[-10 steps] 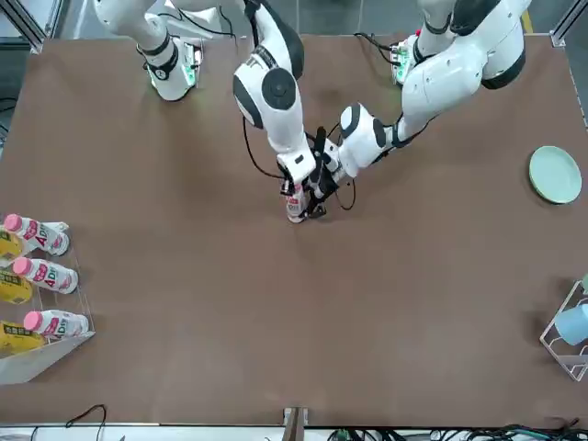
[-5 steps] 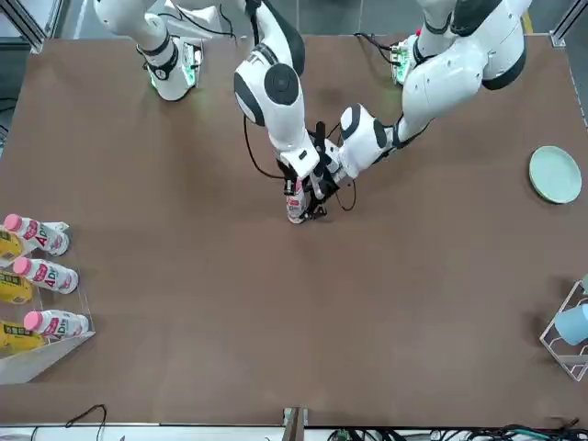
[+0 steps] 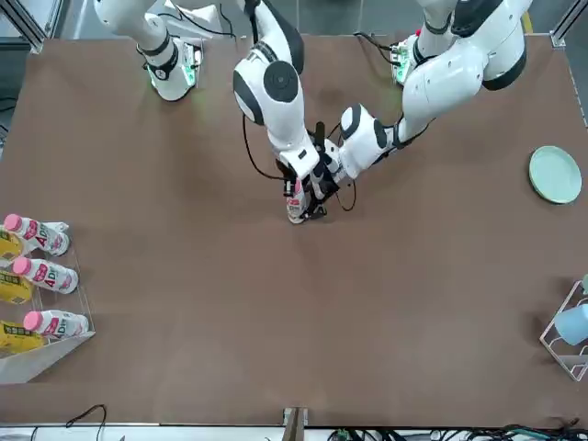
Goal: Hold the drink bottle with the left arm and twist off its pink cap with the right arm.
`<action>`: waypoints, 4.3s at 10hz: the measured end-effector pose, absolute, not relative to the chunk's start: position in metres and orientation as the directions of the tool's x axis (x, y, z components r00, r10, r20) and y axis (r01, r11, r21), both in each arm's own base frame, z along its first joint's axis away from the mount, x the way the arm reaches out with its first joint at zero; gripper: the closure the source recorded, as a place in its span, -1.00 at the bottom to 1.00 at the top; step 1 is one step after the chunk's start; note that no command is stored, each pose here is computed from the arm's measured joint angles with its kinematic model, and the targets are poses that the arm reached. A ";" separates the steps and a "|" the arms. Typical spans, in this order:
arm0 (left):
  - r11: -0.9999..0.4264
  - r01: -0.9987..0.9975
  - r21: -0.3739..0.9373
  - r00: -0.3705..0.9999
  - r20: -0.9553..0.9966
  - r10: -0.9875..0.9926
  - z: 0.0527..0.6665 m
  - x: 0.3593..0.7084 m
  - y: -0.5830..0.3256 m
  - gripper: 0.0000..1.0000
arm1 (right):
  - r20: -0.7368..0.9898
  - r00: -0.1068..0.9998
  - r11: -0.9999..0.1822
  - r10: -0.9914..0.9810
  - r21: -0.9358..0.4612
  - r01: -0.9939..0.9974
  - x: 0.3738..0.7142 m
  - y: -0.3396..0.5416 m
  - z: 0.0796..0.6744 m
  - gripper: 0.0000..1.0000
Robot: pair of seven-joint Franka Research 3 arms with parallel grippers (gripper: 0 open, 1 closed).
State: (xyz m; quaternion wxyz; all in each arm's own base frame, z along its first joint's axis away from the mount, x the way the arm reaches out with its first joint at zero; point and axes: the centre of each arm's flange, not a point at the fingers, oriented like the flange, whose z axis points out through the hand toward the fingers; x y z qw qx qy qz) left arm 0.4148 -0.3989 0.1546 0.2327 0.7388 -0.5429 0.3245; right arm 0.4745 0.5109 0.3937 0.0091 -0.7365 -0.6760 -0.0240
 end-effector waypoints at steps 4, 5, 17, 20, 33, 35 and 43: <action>-0.302 -0.953 -0.009 0.200 0.732 -0.651 0.155 0.415 -0.399 -0.14 | -0.018 0.149 -0.150 0.989 -0.018 0.989 0.505 0.466 0.385 0.15; -0.302 -0.953 -0.008 0.200 0.732 -0.651 0.155 0.415 -0.399 -0.14 | -0.038 0.176 -0.176 0.984 -0.014 0.984 0.522 0.444 0.381 0.15; -0.344 -0.939 -0.010 0.235 0.712 -0.662 0.136 0.431 -0.375 -0.99 | -0.071 0.299 -0.299 0.952 0.011 0.954 0.561 0.327 0.247 -0.72; -0.367 -0.930 -0.023 0.242 0.713 -0.658 0.142 0.442 -0.362 -0.99 | -0.077 0.308 -0.309 0.948 0.003 0.951 0.564 0.325 0.271 -1.00; -0.602 -0.721 0.344 0.682 0.508 -0.526 0.273 0.505 -0.327 -1.00 | -0.101 0.821 -0.827 0.561 -0.025 0.562 0.579 0.146 0.555 -1.00; -0.646 -0.652 0.396 0.754 0.424 -0.501 0.311 0.528 -0.320 -1.00 | -0.106 0.926 -0.931 0.363 -0.017 0.364 0.573 0.086 0.596 -1.00; -0.884 -0.325 0.336 0.944 0.176 -0.280 0.411 0.585 -0.300 -1.00 | -0.121 0.991 -0.997 0.065 0.027 0.069 0.553 0.055 0.655 -1.00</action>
